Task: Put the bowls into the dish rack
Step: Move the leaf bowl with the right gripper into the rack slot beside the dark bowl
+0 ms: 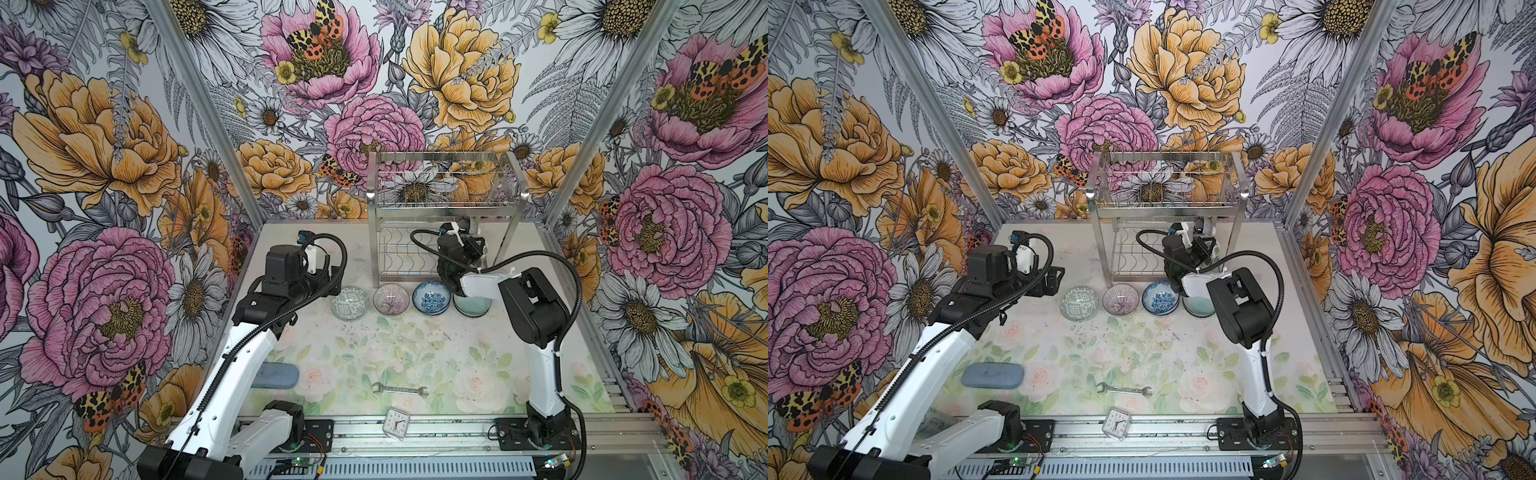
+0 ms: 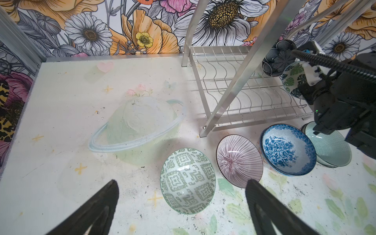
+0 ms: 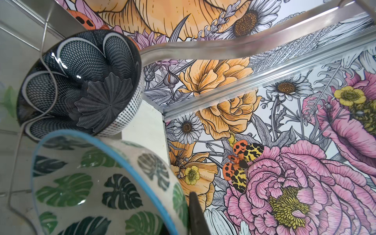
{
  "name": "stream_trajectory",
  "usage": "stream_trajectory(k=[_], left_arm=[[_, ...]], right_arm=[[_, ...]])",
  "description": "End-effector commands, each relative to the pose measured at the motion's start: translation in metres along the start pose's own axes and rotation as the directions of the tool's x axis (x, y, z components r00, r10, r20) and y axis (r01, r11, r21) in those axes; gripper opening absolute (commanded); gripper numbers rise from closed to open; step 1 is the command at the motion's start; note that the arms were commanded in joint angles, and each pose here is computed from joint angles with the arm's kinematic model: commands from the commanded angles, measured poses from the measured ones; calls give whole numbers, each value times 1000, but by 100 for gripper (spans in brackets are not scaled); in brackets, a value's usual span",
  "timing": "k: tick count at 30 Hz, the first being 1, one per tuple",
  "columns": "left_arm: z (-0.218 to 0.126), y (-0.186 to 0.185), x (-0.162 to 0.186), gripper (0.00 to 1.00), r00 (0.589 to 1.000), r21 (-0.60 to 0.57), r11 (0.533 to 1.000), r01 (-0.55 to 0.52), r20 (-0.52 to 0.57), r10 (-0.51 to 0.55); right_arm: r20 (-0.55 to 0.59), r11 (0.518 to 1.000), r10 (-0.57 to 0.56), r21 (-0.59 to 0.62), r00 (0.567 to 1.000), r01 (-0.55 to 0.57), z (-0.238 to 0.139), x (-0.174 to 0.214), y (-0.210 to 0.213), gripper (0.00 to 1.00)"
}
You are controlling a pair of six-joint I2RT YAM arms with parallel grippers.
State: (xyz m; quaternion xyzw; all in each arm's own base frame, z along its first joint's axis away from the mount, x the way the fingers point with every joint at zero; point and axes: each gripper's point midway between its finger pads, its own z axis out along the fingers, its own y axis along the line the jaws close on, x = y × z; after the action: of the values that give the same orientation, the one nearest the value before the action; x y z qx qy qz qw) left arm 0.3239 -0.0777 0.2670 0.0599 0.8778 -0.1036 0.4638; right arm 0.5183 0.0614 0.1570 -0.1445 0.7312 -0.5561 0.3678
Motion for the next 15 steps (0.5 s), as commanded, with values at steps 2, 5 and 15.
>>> stream_trajectory(k=[2,5,15], left_arm=[[-2,-1,2,99,1000,19,1000,-7,4,7],[-3,-1,2,99,1000,19,1000,-7,5,7],[-4,-3,1,99,1000,25,1000,-6,9,6]], right_arm=[[-15,999,29,33,999,-28,4,-1,-6,0],[-19,999,26,20,999,-25,4,1,-2,1],[-29,998,52,-37,998,-53,-4,10,6,24]])
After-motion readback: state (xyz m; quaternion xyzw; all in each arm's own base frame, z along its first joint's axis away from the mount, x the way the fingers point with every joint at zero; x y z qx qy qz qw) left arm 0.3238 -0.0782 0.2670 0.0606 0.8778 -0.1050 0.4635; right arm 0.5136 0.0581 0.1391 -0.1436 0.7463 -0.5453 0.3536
